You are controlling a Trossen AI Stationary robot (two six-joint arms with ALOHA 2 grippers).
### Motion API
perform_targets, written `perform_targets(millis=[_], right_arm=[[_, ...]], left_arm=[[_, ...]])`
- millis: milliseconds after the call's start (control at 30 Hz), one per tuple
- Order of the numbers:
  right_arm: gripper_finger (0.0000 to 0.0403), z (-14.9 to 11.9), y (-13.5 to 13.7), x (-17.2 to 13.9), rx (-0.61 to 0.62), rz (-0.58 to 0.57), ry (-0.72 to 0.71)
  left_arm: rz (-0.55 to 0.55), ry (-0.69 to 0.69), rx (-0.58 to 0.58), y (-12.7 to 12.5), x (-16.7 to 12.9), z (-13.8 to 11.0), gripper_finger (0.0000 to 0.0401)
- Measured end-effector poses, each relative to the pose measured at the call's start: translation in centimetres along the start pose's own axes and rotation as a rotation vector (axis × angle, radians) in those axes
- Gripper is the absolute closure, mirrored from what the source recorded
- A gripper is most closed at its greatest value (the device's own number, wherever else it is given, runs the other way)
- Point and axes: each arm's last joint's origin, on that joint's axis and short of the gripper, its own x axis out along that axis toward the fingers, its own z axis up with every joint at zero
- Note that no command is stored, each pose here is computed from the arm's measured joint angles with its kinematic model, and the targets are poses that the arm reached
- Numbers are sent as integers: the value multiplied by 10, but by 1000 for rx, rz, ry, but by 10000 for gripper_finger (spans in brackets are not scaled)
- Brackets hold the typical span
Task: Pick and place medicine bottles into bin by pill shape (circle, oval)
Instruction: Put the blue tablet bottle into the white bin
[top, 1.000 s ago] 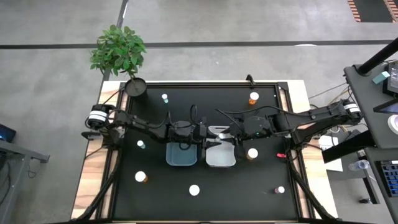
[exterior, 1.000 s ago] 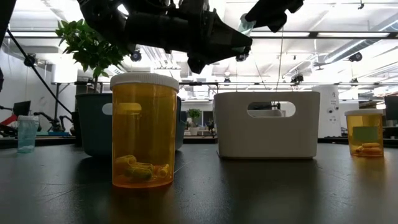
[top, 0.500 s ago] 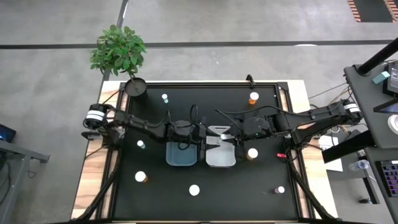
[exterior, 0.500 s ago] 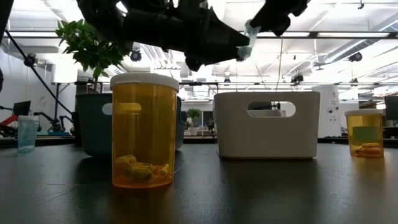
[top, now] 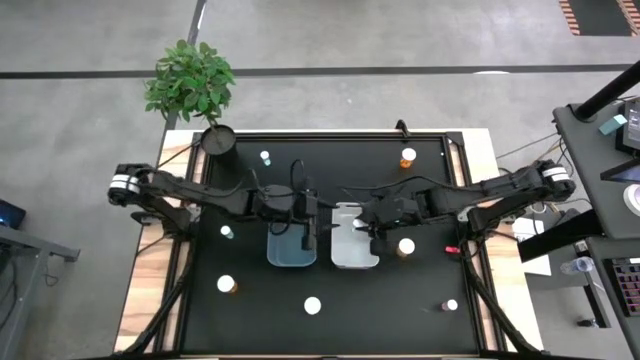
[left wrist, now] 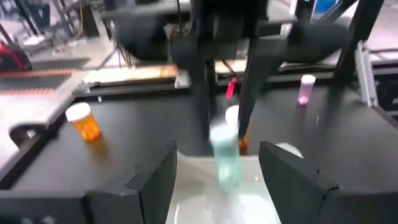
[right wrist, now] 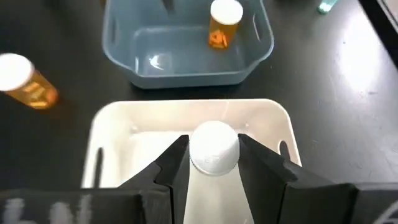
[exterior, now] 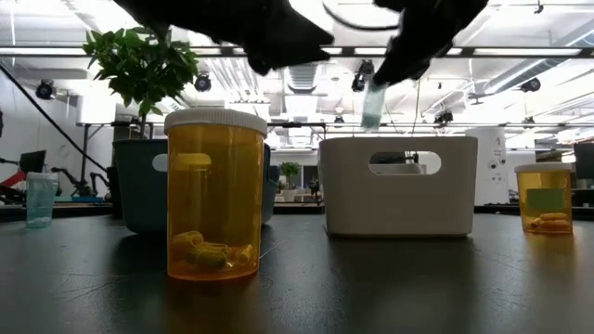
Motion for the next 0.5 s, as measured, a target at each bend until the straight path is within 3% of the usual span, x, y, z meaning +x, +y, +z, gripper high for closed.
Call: perform_targets(millis=[233, 500], right_arm=[[287, -9, -12, 48, -31, -48, 105], [287, -14, -33, 78, -14, -96, 128]], left_arm=[[5, -68, 7, 3, -21, 15, 190], [50, -99, 16, 6, -42, 16, 190]])
